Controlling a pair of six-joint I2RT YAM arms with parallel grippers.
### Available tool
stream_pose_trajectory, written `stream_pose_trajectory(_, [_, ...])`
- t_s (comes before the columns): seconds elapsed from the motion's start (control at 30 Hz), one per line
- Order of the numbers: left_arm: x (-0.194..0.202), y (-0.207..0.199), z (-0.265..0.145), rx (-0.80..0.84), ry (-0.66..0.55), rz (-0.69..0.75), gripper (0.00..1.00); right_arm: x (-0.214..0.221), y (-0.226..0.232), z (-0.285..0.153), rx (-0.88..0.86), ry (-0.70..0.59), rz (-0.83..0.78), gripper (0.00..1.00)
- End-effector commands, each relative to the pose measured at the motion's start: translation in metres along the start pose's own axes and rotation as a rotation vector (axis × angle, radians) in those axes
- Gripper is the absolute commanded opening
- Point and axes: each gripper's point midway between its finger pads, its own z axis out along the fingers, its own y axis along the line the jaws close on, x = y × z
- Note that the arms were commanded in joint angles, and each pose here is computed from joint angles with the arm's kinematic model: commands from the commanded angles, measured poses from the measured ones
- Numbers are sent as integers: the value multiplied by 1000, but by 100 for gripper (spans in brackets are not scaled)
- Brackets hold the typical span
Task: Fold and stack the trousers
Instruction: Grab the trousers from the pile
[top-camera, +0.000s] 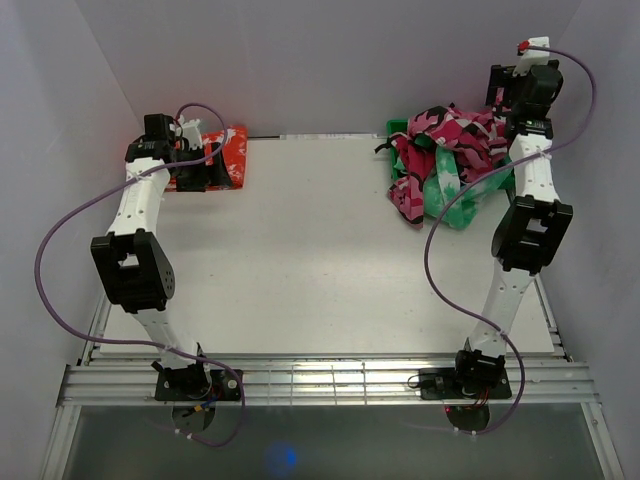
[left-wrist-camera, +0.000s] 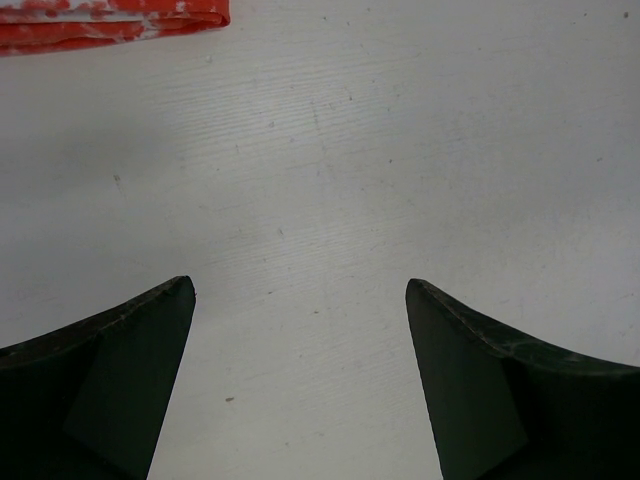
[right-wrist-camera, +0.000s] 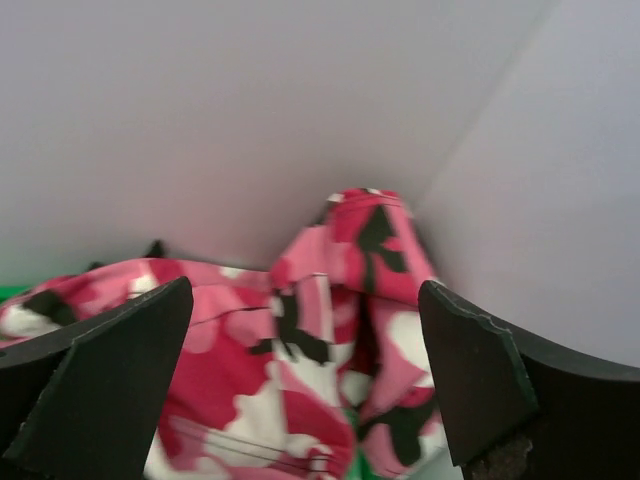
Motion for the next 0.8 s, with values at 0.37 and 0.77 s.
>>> stream_pose_trajectory(0.37, [-7,5,-3,-29,8,30,98,64,-60,4,111,114,76,90])
stream_pose_trajectory(0.77, [0,17,0,-78,70,39,98,139,-16,34,-44,210,207,75])
